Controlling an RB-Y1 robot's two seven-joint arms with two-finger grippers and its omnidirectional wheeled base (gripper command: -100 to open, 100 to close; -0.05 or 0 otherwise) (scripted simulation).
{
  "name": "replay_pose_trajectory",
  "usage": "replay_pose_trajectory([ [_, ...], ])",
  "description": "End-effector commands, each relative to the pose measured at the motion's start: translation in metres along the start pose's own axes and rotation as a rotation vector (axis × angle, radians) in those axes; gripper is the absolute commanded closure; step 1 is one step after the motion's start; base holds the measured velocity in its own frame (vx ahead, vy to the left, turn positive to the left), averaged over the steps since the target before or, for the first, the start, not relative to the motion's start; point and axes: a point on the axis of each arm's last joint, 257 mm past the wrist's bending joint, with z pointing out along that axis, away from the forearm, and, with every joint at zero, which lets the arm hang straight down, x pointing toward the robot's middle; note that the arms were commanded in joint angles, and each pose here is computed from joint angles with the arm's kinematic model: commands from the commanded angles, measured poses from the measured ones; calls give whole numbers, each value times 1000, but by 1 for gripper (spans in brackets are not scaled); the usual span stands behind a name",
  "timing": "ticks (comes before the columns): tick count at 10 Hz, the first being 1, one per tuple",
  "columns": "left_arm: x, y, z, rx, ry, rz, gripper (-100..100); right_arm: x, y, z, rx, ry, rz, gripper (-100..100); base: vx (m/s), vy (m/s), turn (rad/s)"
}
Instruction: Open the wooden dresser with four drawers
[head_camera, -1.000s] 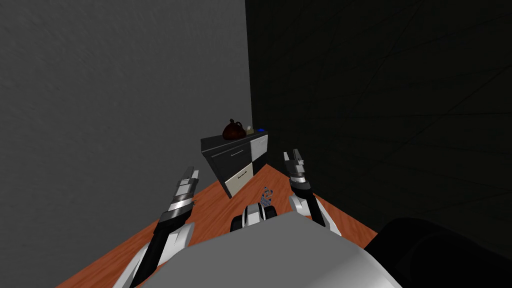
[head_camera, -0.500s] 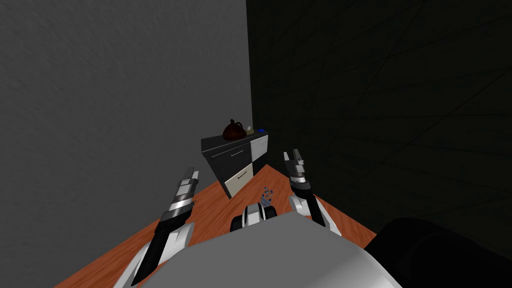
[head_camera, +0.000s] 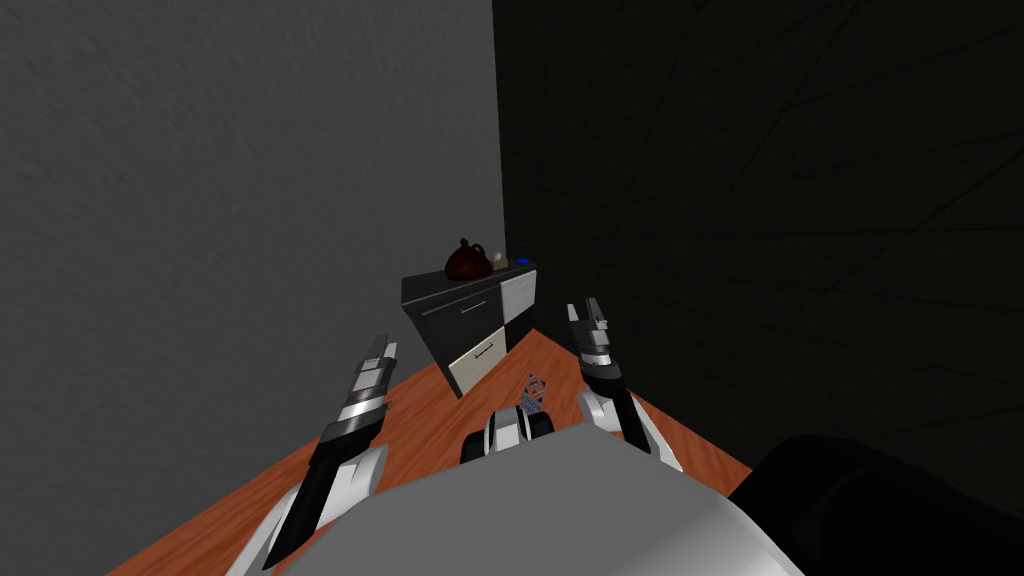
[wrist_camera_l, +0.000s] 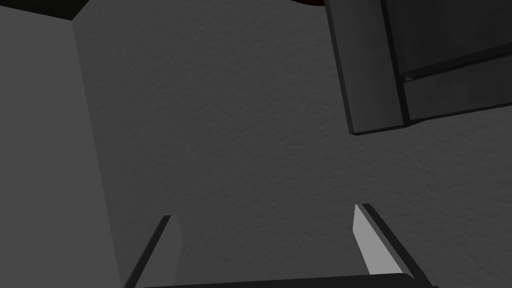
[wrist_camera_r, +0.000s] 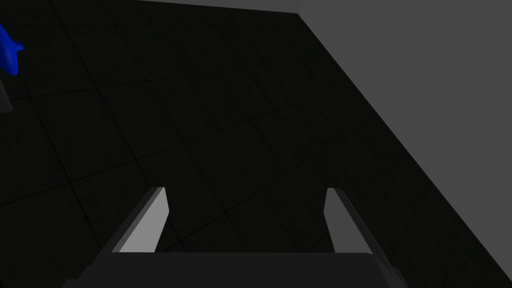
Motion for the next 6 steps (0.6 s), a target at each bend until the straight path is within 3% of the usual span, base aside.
replay_pose_trajectory([
  [1,0,1,0,-2,0,1,-100,0,0,0,0,0,0,0,12,-12,4],
  [6,0,1,0,-2,0,1,-100,0,0,0,0,0,0,0,15,-6,-6],
])
